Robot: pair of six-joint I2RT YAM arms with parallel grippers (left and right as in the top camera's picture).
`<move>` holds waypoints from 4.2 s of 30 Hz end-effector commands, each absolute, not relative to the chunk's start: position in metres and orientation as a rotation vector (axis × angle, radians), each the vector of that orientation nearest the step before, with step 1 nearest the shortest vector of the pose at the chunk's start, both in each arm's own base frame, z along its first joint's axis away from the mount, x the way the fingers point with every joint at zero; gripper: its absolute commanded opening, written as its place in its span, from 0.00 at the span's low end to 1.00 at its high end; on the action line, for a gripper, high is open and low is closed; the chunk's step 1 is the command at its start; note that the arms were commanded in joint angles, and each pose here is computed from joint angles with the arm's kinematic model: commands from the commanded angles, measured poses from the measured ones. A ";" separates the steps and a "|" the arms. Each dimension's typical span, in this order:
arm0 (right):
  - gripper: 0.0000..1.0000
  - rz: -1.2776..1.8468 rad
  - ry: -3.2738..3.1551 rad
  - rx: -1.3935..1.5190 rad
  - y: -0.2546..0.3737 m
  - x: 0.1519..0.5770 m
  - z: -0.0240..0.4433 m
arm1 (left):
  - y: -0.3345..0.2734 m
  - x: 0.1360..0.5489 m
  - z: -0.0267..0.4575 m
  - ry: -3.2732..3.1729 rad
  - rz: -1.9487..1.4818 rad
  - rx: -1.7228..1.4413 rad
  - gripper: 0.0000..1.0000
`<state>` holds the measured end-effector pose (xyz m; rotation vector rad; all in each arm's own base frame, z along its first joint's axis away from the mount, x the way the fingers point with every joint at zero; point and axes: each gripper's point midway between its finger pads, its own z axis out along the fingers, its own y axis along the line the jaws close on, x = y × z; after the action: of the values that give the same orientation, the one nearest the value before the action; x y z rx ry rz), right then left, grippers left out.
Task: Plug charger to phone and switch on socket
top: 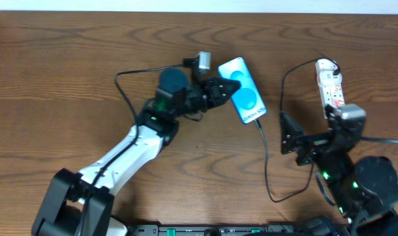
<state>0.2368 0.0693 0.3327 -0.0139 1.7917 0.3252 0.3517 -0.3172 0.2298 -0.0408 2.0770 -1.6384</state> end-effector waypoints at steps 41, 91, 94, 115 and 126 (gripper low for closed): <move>0.99 0.382 2.019 0.420 0.085 0.323 0.256 | -0.271 0.343 0.026 2.788 -1.264 0.308 0.30; 0.01 0.046 2.133 1.227 -0.130 0.355 0.168 | 0.032 0.211 0.319 2.117 0.112 -0.347 0.91; 0.01 0.017 2.215 1.280 -0.142 0.372 0.154 | 0.032 0.209 0.317 2.126 0.114 -0.346 0.92; 0.01 0.114 2.393 1.390 -0.154 0.463 0.068 | 0.035 0.160 0.350 1.923 0.060 -0.352 0.92; 0.01 0.106 2.392 1.395 -0.155 0.462 0.067 | 0.038 0.120 0.369 1.763 0.019 -0.354 0.92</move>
<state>0.4566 -0.1496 0.0598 1.3848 2.4245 0.1067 0.1297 0.0359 0.3655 -0.3550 1.8009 0.0123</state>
